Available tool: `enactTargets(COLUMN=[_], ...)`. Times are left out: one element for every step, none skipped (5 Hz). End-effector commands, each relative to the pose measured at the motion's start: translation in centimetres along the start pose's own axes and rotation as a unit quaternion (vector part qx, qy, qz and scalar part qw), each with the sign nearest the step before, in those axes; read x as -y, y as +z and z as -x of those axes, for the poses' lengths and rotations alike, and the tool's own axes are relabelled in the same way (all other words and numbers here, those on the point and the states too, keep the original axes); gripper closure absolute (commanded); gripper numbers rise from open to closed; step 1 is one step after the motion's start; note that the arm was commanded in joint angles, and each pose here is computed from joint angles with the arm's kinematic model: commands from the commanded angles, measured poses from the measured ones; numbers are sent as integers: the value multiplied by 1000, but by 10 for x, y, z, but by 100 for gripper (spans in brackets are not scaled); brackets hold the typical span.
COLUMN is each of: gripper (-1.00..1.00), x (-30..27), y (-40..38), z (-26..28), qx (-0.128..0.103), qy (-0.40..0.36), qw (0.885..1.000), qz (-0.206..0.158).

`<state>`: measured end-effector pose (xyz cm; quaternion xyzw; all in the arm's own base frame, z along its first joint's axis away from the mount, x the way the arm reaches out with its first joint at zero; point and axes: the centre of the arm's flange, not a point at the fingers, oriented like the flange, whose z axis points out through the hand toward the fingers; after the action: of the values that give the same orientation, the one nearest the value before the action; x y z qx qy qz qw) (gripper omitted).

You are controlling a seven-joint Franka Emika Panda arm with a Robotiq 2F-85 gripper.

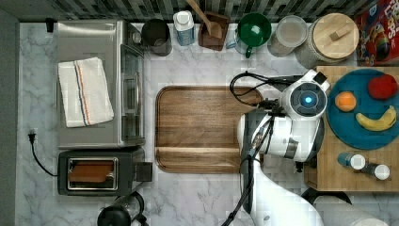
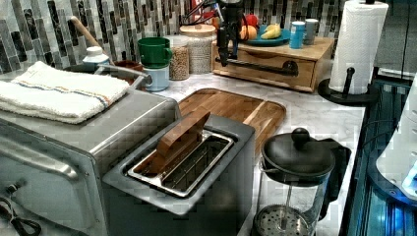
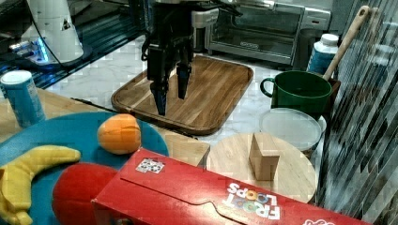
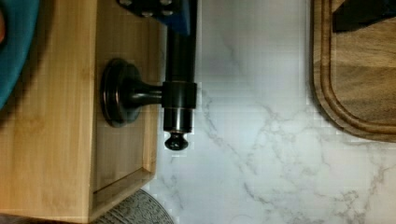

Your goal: Open the drawer.

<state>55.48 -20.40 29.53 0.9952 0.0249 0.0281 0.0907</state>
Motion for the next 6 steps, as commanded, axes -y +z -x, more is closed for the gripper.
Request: enactTargets(gripper=[-100, -100, -100, -100, -100, -100], x=[-20, -27, -21, -6, 9, 9], y=[12, 6, 13, 38, 58, 53], z=[15, 19, 13, -1, -3, 2], qx=[-23, -24, -1, 10, -3, 25], qy=[61, 60, 60, 68, 85, 85], qw=[998, 998, 998, 998, 996, 996], qz=[19, 27, 24, 3, 0, 4])
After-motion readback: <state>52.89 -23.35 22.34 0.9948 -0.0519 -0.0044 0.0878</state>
